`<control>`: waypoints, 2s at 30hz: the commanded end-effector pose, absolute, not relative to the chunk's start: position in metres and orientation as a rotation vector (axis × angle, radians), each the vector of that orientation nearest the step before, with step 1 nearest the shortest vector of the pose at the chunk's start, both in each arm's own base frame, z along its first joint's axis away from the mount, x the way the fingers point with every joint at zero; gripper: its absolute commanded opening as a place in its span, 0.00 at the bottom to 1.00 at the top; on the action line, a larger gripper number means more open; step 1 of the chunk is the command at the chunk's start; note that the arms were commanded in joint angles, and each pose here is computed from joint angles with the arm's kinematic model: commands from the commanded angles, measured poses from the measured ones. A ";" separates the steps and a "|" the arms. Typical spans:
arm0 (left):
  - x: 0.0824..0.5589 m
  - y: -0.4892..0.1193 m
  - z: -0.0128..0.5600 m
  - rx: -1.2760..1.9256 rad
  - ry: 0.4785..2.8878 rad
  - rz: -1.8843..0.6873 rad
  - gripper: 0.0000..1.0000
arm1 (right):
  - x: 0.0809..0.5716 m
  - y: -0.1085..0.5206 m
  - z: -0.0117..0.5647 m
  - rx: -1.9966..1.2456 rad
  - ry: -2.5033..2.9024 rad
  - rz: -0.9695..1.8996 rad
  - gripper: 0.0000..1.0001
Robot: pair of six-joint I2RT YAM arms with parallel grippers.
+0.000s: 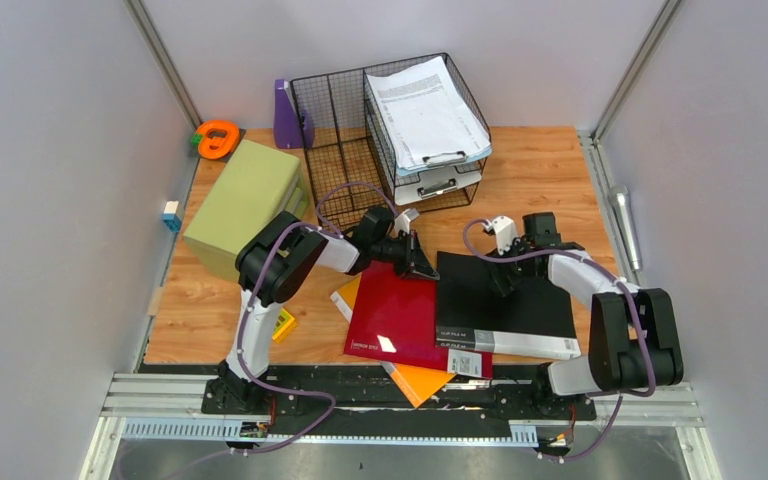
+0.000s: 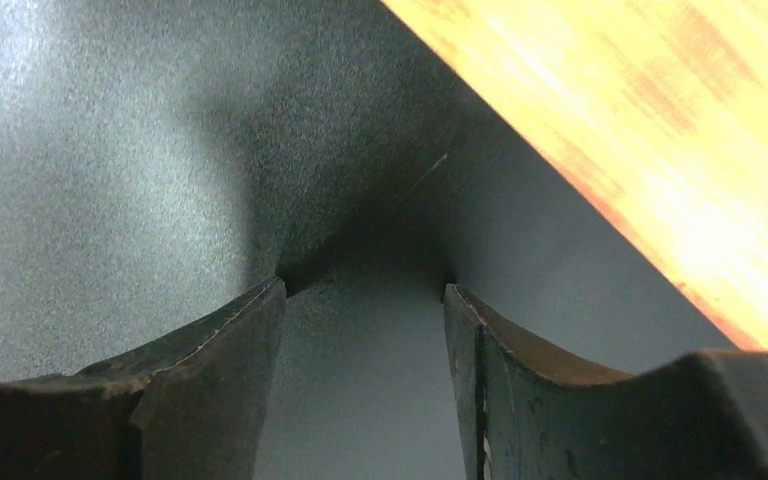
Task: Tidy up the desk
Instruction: Pick up the folder from the corner of the board.
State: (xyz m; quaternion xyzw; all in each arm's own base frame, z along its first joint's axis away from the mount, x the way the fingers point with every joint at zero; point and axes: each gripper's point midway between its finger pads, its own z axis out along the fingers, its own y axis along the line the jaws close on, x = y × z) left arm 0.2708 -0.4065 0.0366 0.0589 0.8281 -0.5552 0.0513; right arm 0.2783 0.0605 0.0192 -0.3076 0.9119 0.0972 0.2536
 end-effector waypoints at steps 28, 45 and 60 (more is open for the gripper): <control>0.318 -0.351 0.130 0.236 2.391 -1.537 0.00 | 0.206 0.066 0.127 -1.001 2.279 0.342 0.82; 0.351 -0.331 0.170 0.278 2.383 -1.524 0.00 | 0.215 0.070 0.079 -1.330 2.073 -0.041 0.81; 0.349 -0.339 0.177 0.199 2.484 -1.648 0.00 | 0.226 0.119 0.080 -1.424 1.821 -0.066 0.79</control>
